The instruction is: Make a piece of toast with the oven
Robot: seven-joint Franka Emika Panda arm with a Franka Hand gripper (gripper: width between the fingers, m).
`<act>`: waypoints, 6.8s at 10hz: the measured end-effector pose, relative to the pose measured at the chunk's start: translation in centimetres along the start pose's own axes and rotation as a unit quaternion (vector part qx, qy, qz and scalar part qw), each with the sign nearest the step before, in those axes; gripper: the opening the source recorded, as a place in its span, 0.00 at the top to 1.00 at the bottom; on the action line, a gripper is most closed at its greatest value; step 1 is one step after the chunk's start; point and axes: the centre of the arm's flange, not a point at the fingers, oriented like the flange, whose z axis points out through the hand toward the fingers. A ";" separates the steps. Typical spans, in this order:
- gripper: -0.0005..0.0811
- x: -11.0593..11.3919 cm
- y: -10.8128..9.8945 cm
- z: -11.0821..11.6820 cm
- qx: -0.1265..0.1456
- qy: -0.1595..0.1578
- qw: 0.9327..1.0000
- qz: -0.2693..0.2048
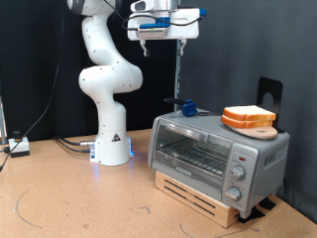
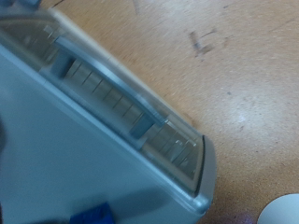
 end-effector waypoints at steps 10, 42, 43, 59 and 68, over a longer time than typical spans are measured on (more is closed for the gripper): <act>0.01 -0.7 -0.7 3.4 -0.047 -0.088 0.923 -0.372; 0.01 3.2 0.8 22.6 -0.024 -0.105 0.937 -0.334; 0.01 3.5 0.6 22.9 -0.021 -0.097 0.938 -0.333; 0.01 16.4 -0.7 29.1 -0.065 -0.022 0.965 -0.253; 0.01 15.6 -3.9 29.7 -0.053 -0.048 0.960 -0.270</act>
